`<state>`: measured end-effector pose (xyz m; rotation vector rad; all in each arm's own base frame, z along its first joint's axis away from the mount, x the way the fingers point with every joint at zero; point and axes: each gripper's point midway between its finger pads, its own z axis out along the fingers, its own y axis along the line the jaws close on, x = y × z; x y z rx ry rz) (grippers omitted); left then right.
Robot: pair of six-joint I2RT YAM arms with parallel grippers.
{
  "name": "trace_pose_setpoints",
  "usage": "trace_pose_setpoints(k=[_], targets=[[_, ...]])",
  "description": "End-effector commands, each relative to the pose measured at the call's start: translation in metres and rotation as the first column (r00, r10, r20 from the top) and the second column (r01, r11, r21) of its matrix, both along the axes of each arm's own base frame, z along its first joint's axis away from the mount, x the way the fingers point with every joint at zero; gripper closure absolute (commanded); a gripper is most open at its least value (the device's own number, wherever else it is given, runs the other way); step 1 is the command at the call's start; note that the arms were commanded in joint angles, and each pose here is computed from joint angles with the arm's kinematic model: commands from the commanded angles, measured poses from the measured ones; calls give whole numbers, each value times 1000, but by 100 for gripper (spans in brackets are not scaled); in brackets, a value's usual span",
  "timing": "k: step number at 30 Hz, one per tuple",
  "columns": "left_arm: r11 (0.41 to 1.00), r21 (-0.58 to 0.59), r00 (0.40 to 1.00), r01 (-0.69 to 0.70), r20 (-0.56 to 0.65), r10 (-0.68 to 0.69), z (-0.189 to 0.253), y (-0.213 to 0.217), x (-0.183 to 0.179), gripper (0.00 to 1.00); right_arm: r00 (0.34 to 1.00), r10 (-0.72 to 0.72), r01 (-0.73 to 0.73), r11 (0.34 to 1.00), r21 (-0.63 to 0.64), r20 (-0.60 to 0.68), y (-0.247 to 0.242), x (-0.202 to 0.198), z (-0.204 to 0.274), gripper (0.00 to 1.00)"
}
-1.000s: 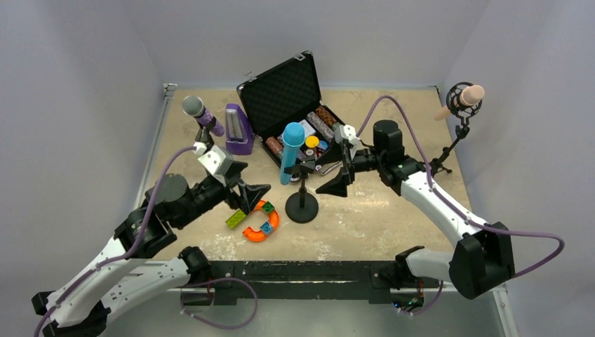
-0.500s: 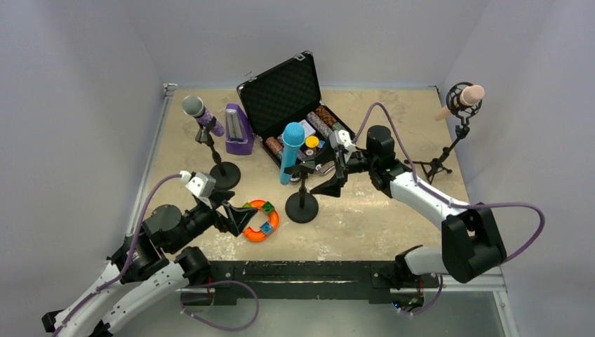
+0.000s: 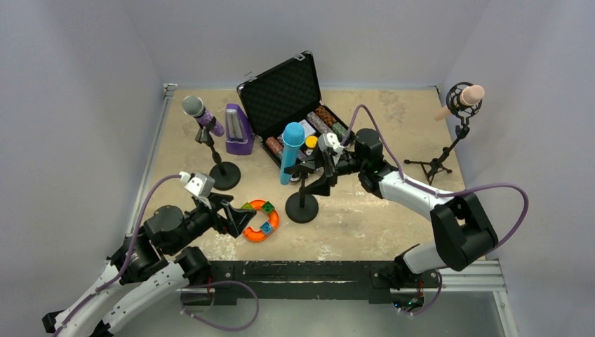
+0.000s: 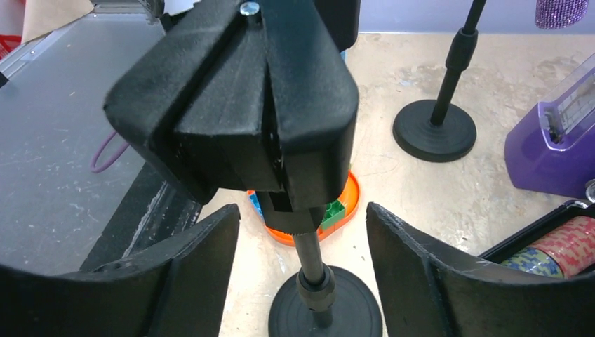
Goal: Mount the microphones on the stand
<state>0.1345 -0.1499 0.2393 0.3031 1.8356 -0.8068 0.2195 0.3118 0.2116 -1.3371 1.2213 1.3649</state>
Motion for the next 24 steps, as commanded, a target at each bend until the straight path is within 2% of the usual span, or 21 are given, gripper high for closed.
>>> trace_pose_setpoints(k=[1, 8, 13, 14, 24], targets=[[1000, -10, 1000, -13, -6, 12, -1, 2, 0, 2, 999, 40, -41, 999, 28, 35, 3, -3, 5, 37], [1000, -13, 1000, -12, -3, 12, 0, 2, 0, 2, 994, 93, -94, 996, 10, 55, 4, -10, -1, 65], [1000, -11, 1000, -12, -4, 12, -1, 3, -1, 2, 991, 101, -102, 995, 2, 85, 1, -14, -1, 96], [1000, -10, 1000, -12, -5, 12, -1, 4, -1, 2, 991, 98, -98, 995, 1, 91, 0, -14, 0, 100], [1000, -11, 1000, -13, -6, 12, -2, 6, -4, 2, 985, 77, -78, 997, 6, 152, -11, -12, 22, 100]])
